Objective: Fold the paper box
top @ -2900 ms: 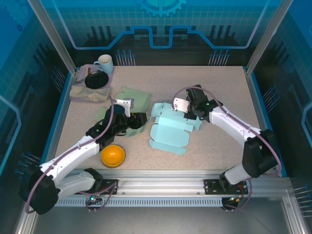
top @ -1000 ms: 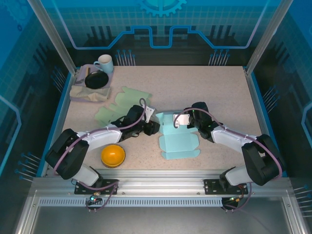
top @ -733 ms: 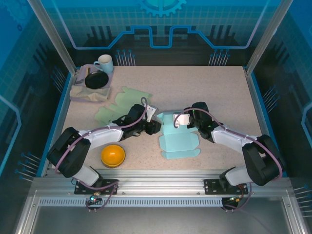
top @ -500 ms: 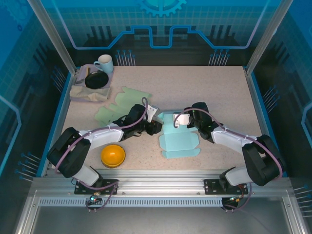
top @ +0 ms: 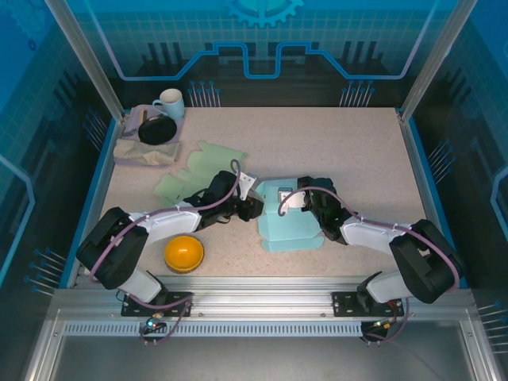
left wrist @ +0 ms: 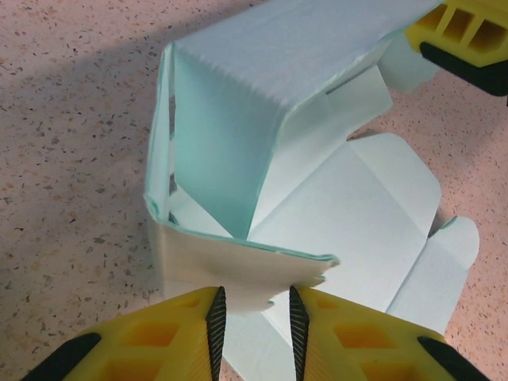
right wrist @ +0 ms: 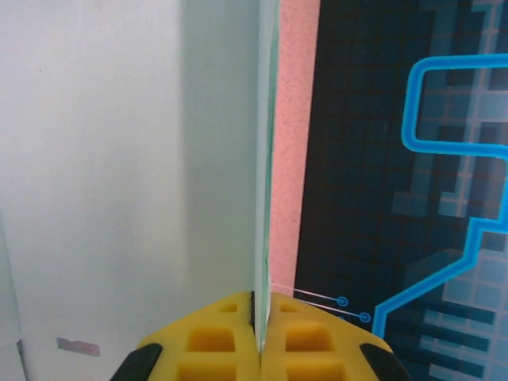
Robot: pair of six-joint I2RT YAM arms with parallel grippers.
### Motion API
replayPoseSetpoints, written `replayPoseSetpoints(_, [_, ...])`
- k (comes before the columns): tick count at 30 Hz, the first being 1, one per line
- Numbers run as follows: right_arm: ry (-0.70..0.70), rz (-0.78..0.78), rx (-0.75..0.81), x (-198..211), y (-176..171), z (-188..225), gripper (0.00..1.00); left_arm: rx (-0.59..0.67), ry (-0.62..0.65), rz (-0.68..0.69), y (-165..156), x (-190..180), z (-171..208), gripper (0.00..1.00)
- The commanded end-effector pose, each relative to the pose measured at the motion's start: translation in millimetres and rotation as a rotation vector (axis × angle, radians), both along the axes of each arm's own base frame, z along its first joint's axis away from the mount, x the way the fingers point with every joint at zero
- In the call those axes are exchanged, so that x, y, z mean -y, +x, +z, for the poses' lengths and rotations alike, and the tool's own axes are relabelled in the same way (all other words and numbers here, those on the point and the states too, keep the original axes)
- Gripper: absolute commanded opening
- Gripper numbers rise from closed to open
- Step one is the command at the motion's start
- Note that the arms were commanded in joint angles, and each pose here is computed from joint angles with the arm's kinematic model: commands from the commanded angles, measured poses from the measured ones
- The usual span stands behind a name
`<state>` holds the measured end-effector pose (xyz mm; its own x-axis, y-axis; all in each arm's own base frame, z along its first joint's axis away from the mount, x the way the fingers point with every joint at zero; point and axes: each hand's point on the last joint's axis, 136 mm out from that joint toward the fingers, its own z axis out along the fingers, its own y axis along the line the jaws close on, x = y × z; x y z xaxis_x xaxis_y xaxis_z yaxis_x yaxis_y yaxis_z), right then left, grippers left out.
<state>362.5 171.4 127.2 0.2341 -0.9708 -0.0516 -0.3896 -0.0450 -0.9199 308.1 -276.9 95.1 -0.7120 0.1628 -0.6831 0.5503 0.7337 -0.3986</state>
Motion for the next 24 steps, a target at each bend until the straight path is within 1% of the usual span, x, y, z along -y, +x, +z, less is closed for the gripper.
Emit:
replayPoseSetpoints(1, [-0.006,-0.002,0.066,-4,3,8,0.00,0.030,0.008,-0.028,4,6,-3,0.31])
replayPoseSetpoints(6, [-0.034,0.005,0.041,-4,1,-7,0.00,0.058,-0.002,-0.034,13,12,-3,0.27])
replayPoseSetpoints(8, [-0.048,0.008,0.028,-3,1,-14,0.00,0.070,0.009,-0.039,14,13,-2,0.27])
replayPoseSetpoints(10, [-0.069,0.009,0.011,-2,0,-23,0.00,0.084,0.029,-0.031,15,8,5,0.28])
replayPoseSetpoints(13, [-0.081,0.003,0.010,-1,2,-28,0.00,0.091,0.008,-0.024,12,-2,25,0.29])
replayPoseSetpoints(16, [-0.073,-0.001,0.015,-1,4,-26,0.00,0.149,-0.019,-0.015,2,-15,41,0.32])
replayPoseSetpoints(18, [-0.069,-0.002,0.020,-1,5,-24,0.00,0.171,-0.027,0.016,-1,-27,44,0.33])
replayPoseSetpoints(20, [-0.069,-0.003,0.019,-1,5,-24,0.00,0.156,-0.021,0.079,2,-43,39,0.33])
replayPoseSetpoints(22, [-0.071,-0.001,0.020,-1,5,-25,0.00,0.083,0.003,0.142,9,-59,25,0.33])
replayPoseSetpoints(24, [-0.071,0.002,0.023,-1,4,-25,0.00,0.020,-0.003,0.164,17,-63,14,0.31])
